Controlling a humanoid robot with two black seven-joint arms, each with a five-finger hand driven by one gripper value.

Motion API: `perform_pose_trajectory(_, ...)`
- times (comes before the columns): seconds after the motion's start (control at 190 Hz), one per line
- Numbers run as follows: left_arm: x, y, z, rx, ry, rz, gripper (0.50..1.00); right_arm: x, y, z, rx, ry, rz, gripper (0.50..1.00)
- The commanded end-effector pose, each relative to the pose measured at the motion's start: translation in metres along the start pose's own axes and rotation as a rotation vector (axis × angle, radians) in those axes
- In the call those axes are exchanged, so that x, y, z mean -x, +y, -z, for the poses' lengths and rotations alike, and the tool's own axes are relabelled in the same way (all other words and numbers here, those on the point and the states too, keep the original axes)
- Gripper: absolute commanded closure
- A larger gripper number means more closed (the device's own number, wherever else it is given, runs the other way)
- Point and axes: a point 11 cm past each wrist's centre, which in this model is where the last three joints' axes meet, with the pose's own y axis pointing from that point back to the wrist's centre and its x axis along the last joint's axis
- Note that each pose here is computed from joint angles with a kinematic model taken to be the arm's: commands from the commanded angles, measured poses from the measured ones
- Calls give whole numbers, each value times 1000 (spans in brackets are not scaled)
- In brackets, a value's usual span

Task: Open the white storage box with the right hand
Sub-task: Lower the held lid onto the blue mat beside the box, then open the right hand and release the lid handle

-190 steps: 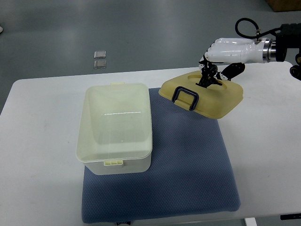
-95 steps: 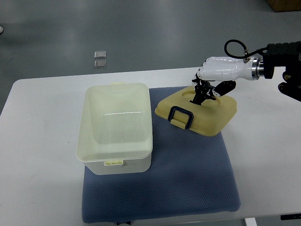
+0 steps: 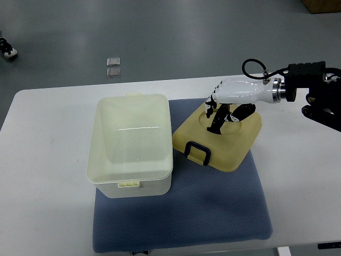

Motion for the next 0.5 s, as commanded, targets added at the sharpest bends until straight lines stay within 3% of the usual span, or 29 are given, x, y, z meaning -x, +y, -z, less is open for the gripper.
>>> perform_pose_trajectory(0.0,0,0,0,0,0,1,500,3,-1,1,-2,-7,1,703)
perform_pose_trajectory(0.037,0,0,0,0,0,-1,500,3,-1,1,-4,-9,1,673)
perform_pose_trajectory(0.142,0,0,0,0,0,1,500,3,-2,2,-5,-35,-6,644)
perform_pose_trajectory(0.493,0,0,0,0,0,1,500,0,3,1,-9,-202,28,644)
